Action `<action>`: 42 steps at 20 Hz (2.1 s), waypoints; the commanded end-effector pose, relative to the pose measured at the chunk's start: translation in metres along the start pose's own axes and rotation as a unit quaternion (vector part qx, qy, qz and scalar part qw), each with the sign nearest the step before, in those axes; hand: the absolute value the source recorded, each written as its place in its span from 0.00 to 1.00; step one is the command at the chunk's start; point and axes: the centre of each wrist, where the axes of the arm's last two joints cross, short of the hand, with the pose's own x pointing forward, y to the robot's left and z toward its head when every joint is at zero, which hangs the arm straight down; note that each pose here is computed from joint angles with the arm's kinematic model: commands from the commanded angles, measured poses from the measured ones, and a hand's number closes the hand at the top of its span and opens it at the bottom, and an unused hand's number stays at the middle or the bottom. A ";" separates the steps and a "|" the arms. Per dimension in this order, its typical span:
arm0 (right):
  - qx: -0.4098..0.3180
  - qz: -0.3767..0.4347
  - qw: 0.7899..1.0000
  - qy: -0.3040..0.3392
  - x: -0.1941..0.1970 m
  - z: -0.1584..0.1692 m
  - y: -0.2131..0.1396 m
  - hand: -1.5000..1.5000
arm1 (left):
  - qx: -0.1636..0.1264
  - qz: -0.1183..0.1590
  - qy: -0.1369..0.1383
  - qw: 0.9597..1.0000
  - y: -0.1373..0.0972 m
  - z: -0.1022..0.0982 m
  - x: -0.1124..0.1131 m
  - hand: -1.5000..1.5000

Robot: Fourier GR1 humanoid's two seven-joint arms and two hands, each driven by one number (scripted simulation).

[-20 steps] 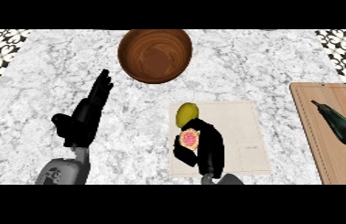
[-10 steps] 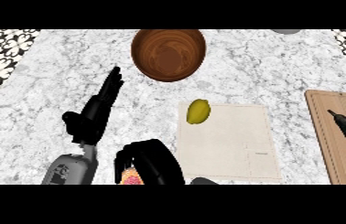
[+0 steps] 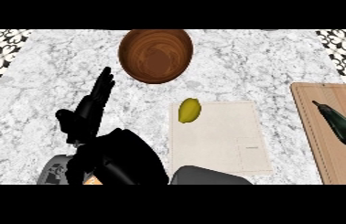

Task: Pick the cupcake from the placemat and place it in the bowl

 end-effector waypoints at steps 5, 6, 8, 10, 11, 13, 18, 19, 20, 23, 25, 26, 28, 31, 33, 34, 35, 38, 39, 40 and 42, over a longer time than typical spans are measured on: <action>-0.049 0.063 0.997 -0.002 0.075 -0.042 -0.033 1.00 | 0.006 -0.003 0.008 1.000 0.007 -0.004 0.007 0.50; -0.050 0.068 0.996 0.012 0.075 -0.057 -0.051 1.00 | 0.005 0.003 0.003 1.000 -0.010 -0.003 0.003 0.50; -0.056 0.073 0.995 0.024 0.085 -0.062 -0.052 1.00 | 0.009 -0.001 0.000 1.000 0.011 0.002 0.001 0.50; -0.082 0.073 0.994 0.023 0.077 -0.073 -0.046 1.00 | 0.009 0.004 0.002 1.000 0.005 -0.001 -0.012 0.50; -0.092 0.069 0.993 0.034 0.083 -0.095 -0.065 1.00 | -0.004 0.007 0.001 1.000 -0.010 0.008 -0.011 0.50; -0.092 0.075 0.992 0.045 0.099 -0.101 -0.075 1.00 | 0.008 0.002 -0.003 1.000 -0.014 -0.005 -0.008 0.50; -0.103 0.079 0.989 0.071 0.064 -0.126 -0.093 1.00 | 0.004 0.002 -0.002 1.000 -0.002 0.002 -0.001 0.50; -0.112 0.087 0.986 0.089 0.062 -0.136 -0.096 1.00 | -0.008 0.004 -0.006 1.000 0.000 0.012 0.010 0.50; -0.107 0.106 0.985 0.085 0.067 -0.139 -0.095 1.00 | 0.005 -0.002 -0.005 1.000 -0.001 0.004 0.005 0.50; -0.117 0.179 0.971 0.110 0.060 -0.156 -0.103 1.00 | 0.006 -0.007 0.000 1.000 0.000 -0.001 -0.004 0.50; -0.110 0.217 0.962 0.124 0.023 -0.155 -0.101 1.00 | 0.000 0.004 -0.003 1.000 -0.001 0.010 0.007 0.50; -0.106 0.256 0.951 0.137 0.020 -0.158 -0.117 1.00 | 0.005 0.002 -0.006 1.000 0.009 0.007 -0.008 0.50; -0.109 0.261 0.950 0.132 0.008 -0.160 -0.106 1.00 | 0.001 -0.003 -0.003 1.000 0.004 0.003 -0.005 0.50; -0.113 0.281 0.942 0.145 -0.031 -0.155 -0.117 1.00 | 0.002 0.005 -0.002 1.000 -0.001 -0.003 0.001 0.50; -0.132 0.282 0.937 0.157 -0.047 -0.153 -0.121 1.00 | -0.004 0.001 -0.008 1.000 0.000 0.005 -0.004 0.50; -0.113 0.286 0.936 0.171 -0.069 -0.145 -0.126 1.00 | -0.005 -0.003 -0.007 1.000 -0.013 0.006 -0.001 0.50; -0.132 0.282 0.936 0.167 -0.066 -0.151 -0.136 1.00 | 0.001 -0.005 -0.007 1.000 -0.010 0.007 0.013 0.50; -0.124 0.304 0.927 0.179 -0.096 -0.139 -0.140 1.00 | -0.005 -0.001 -0.007 1.000 -0.001 -0.010 0.007 0.50; -0.132 0.312 0.923 0.183 -0.093 -0.145 -0.150 1.00 | -0.012 -0.004 -0.017 1.000 -0.010 -0.008 0.015 0.50; -0.135 0.303 0.925 0.185 -0.108 -0.134 -0.148 1.00 | -0.011 0.007 -0.007 1.000 0.005 -0.006 0.003 0.50; -0.130 0.304 0.921 0.204 -0.117 -0.132 -0.155 1.00 | -0.016 0.000 -0.016 1.000 -0.024 0.007 0.017 0.50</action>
